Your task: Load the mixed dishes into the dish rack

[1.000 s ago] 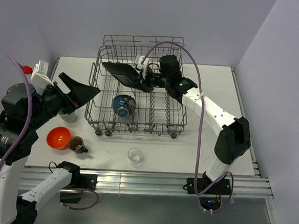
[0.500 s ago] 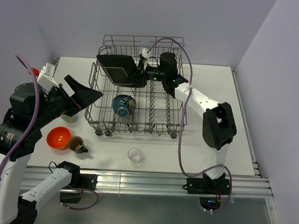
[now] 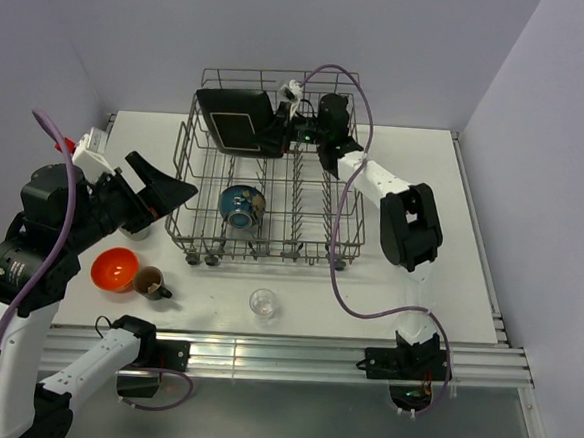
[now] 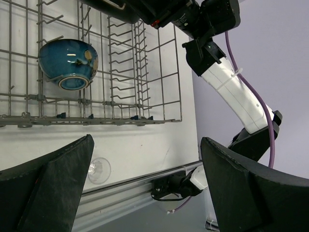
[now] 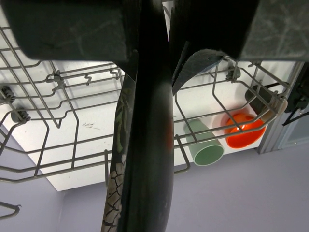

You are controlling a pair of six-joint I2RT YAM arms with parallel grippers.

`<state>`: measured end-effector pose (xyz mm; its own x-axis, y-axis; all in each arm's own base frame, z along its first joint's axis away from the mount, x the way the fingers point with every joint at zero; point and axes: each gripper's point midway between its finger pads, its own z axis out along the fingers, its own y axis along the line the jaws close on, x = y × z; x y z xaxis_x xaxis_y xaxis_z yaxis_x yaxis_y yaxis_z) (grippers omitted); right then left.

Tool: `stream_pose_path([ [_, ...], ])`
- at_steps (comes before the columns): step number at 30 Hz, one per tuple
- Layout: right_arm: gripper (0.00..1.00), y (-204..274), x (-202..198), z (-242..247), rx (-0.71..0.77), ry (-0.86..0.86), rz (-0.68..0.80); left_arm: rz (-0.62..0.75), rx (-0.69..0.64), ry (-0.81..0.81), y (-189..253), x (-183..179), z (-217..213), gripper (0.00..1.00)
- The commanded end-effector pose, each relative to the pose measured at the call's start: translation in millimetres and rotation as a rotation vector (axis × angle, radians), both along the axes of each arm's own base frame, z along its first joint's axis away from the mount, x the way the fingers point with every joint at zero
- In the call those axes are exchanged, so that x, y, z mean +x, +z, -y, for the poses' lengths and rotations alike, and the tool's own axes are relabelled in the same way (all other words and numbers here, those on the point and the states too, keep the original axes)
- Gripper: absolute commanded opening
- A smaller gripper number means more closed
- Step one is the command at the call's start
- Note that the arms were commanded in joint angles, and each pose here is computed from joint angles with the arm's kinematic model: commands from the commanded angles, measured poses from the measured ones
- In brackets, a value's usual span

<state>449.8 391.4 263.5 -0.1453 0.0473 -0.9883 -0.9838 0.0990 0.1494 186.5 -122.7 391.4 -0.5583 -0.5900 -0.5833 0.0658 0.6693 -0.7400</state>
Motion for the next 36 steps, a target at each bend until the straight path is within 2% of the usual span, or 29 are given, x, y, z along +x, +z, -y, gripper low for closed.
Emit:
stream_pose_path([
  [1,0.0,77.8,-7.5,3.1,0.127,0.044,0.247,0.038,0.012,0.016,9.0,1.4,-4.0,0.99],
  [17,0.0,45.1,-15.5,13.0,0.119,0.095,0.153,0.025,-0.009,0.014,4.2,7.7,0.1,0.99],
  [36,0.0,-12.2,13.0,10.9,0.063,-0.001,0.049,0.018,-0.02,0.04,3.6,-0.2,-5.2,0.99],
])
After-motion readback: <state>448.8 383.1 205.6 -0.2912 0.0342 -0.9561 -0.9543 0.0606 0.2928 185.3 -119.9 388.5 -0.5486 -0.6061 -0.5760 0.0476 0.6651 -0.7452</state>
